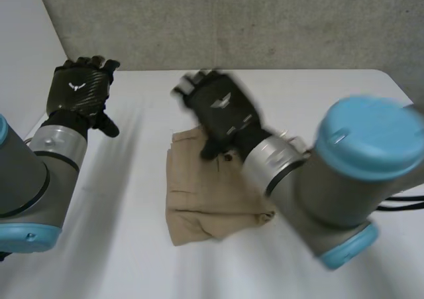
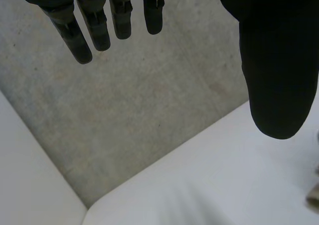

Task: Fold the shorts.

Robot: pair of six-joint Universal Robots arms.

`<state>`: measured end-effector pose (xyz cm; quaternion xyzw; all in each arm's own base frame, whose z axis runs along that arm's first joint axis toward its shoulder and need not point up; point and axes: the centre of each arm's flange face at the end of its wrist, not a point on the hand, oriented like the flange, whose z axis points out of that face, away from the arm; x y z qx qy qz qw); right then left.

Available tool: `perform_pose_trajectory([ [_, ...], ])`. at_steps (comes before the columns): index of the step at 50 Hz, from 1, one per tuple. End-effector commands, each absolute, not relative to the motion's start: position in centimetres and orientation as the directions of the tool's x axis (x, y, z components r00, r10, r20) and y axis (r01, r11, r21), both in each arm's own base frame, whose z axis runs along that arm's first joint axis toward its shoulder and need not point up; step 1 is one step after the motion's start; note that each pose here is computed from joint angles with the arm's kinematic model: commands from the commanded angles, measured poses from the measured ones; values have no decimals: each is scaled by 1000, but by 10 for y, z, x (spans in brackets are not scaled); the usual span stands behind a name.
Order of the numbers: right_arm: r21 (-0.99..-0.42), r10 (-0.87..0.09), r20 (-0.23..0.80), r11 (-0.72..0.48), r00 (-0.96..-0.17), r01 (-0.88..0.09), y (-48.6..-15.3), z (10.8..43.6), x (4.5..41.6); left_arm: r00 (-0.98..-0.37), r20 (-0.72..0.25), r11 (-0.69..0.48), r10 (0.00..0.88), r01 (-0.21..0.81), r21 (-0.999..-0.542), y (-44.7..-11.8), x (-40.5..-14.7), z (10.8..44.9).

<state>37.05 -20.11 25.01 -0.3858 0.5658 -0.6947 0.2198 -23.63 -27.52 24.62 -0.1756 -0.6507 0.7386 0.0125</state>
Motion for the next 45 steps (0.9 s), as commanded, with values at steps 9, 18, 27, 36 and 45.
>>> perform_pose_trajectory([
  [9, -977, -655, 56, 121, -754, -177, -272, 204, 334, -831, -120, -28, 543, 125, -992, -238, -326, 207],
  [18, -942, -701, 13, 231, -713, -245, -275, 167, 336, -824, -90, 231, 559, 259, -938, -239, -327, 154],
  [27, -889, -755, 102, 224, -648, -400, -275, 133, 338, -873, -177, 382, 454, 370, -847, -234, -303, 127],
  [36, -858, -748, 242, 132, -618, -496, -279, 133, 336, -874, -178, 360, 453, 362, -860, -230, -306, 137],
  [45, -924, -689, 271, 9, -672, -381, -277, 211, 334, -886, -137, 199, 444, 246, -949, -224, -310, 212],
])
